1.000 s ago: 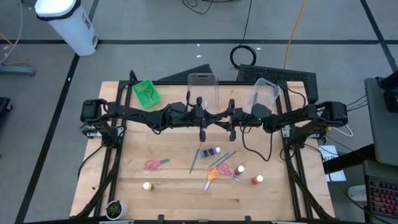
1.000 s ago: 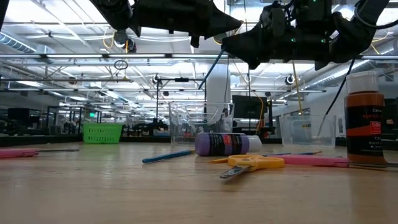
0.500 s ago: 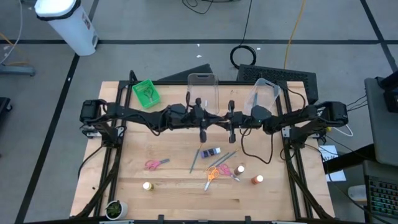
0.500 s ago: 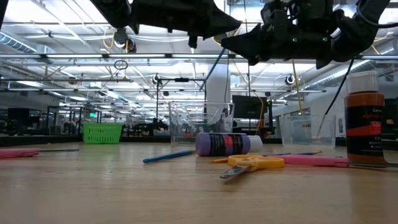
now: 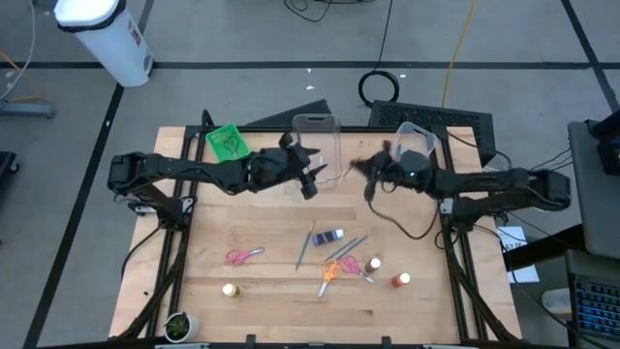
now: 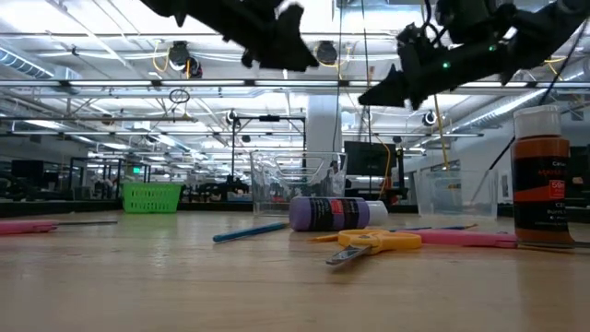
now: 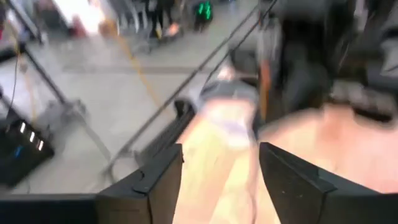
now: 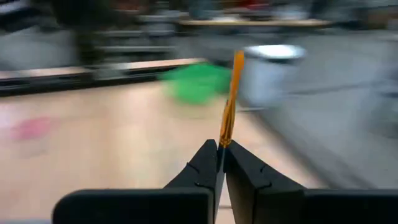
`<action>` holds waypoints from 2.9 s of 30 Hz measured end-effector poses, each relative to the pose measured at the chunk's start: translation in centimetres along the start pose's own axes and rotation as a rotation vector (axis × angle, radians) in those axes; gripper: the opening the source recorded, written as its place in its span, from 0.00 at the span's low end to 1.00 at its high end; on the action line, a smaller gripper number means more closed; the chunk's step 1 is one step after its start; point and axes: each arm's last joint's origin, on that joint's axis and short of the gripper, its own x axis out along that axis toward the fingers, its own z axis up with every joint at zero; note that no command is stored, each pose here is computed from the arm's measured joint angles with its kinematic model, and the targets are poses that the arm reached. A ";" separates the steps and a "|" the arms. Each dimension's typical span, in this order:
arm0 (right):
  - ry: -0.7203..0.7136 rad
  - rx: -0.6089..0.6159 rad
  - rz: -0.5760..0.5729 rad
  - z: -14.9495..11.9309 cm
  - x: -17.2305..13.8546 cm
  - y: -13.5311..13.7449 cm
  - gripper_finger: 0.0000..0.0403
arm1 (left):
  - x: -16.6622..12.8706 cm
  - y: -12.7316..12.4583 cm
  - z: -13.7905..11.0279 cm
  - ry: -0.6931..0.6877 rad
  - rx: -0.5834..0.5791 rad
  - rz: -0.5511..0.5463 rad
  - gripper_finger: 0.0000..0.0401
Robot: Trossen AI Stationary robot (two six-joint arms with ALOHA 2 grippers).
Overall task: Pick & Place Paint Supplies
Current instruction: Put the blue paint brush into the white bin
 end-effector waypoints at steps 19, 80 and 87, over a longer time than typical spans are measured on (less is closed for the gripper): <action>0.418 0.322 -0.660 -2.9 -6.3 -5.8 0.01 | 2.0 -0.1 -3.8 0.232 0.021 0.007 0.55; -0.225 -0.037 0.443 5.1 -10.2 8.6 0.48 | 1.1 -11.1 -11.7 0.604 -0.292 -0.085 0.54; -0.237 -0.072 0.435 5.0 -10.7 9.5 0.48 | 3.1 -10.8 -14.9 0.672 -0.373 0.019 0.54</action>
